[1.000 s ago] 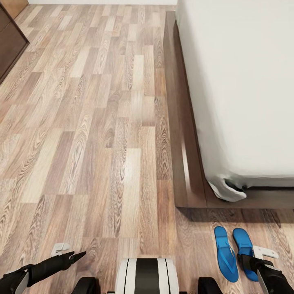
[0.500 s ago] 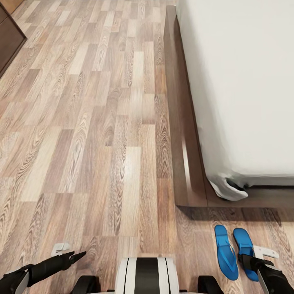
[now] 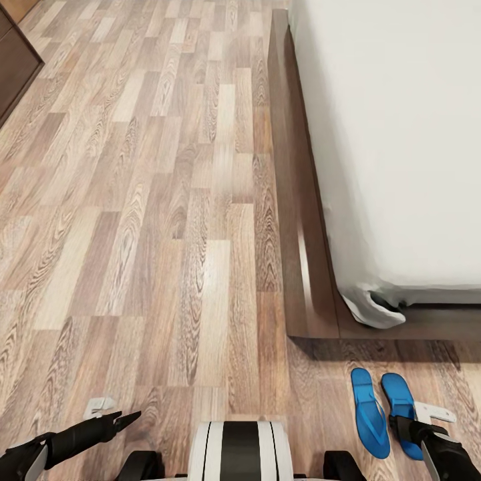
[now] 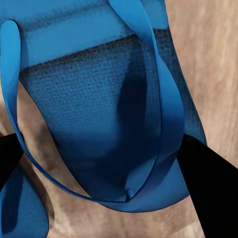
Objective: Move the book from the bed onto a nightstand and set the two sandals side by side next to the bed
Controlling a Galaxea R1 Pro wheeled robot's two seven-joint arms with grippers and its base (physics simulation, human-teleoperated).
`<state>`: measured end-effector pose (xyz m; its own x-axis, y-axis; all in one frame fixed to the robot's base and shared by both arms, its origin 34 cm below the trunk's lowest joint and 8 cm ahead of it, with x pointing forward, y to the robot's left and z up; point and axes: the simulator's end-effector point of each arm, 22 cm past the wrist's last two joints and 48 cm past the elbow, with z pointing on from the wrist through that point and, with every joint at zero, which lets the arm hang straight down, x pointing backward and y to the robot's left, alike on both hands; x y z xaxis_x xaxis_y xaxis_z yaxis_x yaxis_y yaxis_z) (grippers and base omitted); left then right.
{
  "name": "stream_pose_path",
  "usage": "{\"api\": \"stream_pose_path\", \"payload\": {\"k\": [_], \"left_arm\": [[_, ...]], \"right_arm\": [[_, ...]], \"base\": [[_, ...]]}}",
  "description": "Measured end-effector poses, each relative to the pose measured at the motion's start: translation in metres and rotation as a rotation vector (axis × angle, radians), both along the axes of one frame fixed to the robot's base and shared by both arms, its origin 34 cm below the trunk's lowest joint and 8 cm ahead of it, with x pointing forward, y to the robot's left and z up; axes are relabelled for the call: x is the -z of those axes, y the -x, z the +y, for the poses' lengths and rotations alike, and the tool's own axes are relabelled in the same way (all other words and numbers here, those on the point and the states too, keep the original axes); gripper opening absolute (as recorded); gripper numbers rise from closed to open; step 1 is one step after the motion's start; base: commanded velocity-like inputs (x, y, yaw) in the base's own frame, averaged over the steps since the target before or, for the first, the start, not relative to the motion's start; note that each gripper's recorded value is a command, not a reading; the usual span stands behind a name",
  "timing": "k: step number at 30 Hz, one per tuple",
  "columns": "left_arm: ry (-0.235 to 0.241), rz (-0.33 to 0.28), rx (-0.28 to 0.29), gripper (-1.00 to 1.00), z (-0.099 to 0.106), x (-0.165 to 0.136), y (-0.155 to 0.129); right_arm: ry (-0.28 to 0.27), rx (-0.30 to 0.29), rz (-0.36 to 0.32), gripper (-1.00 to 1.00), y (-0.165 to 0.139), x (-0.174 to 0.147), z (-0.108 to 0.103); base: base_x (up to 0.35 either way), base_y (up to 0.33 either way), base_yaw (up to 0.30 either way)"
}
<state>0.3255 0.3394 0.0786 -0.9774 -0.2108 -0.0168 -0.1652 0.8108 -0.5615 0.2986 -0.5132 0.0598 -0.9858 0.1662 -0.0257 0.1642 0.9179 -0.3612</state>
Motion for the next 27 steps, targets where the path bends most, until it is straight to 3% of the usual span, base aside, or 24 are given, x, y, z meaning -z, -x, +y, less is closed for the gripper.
{"api": "stream_pose_path", "payload": {"k": [27], "left_arm": [[0.005,0.002,0.0,1.0,-0.001,-0.0005,0.0003]], "right_arm": [[0.0,0.0,0.0,-1.0,0.0001,0.0,0.0]], "base": [[0.0,0.0,0.0]]}}
